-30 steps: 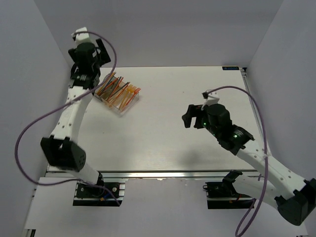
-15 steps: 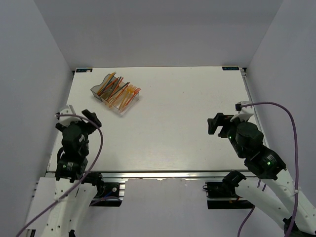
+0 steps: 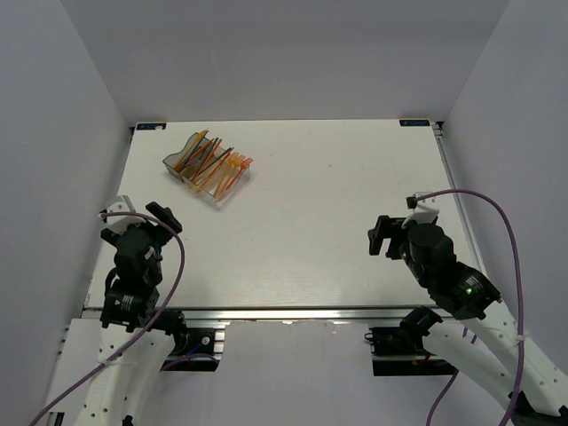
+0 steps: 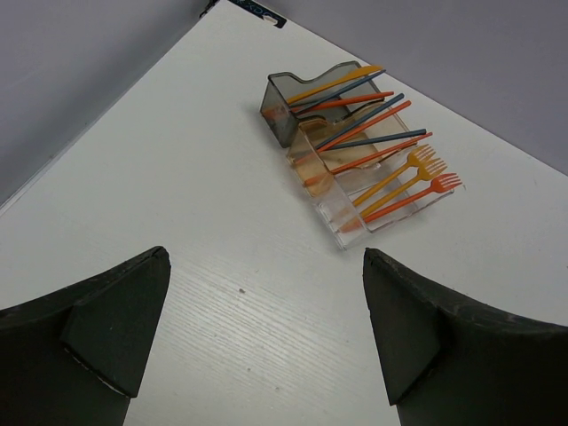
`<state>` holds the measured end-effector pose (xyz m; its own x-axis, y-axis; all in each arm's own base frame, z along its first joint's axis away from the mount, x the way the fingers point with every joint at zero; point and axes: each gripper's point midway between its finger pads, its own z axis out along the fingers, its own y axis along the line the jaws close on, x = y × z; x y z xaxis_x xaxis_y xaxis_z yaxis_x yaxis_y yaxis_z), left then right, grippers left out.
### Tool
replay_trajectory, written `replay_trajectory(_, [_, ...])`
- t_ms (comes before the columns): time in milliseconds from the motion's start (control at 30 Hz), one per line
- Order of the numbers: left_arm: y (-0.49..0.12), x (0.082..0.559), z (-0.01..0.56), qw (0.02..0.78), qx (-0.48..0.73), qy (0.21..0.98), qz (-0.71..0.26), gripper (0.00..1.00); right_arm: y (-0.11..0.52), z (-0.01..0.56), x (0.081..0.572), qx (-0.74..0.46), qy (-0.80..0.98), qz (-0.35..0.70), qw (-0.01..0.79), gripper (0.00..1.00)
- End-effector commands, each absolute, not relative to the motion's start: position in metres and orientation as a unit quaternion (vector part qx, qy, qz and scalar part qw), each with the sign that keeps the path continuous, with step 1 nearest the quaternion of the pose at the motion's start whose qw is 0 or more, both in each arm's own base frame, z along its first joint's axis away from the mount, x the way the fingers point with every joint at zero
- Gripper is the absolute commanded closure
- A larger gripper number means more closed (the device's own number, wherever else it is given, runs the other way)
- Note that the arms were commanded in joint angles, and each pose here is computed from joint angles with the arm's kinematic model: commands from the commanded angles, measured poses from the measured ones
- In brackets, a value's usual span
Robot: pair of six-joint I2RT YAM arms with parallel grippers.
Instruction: Sort the eating utensils into containers
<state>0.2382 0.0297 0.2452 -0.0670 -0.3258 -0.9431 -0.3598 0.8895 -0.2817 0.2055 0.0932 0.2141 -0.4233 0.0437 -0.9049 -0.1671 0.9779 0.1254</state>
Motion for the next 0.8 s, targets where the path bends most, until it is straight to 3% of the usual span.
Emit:
replay_trajectory(0, [0.033,0.234,0.250,0.648,-0.248,0.720,0.014,0.02,0.097,0.222,0.207,-0.032,0.833,0.111,0.541,0.11])
replay_trajectory(767, [0.035,0.233,0.247,0.651,-0.255,0.715,0.014,0.02,0.108,0.215,0.211,-0.031,0.837,0.128,0.531,0.11])
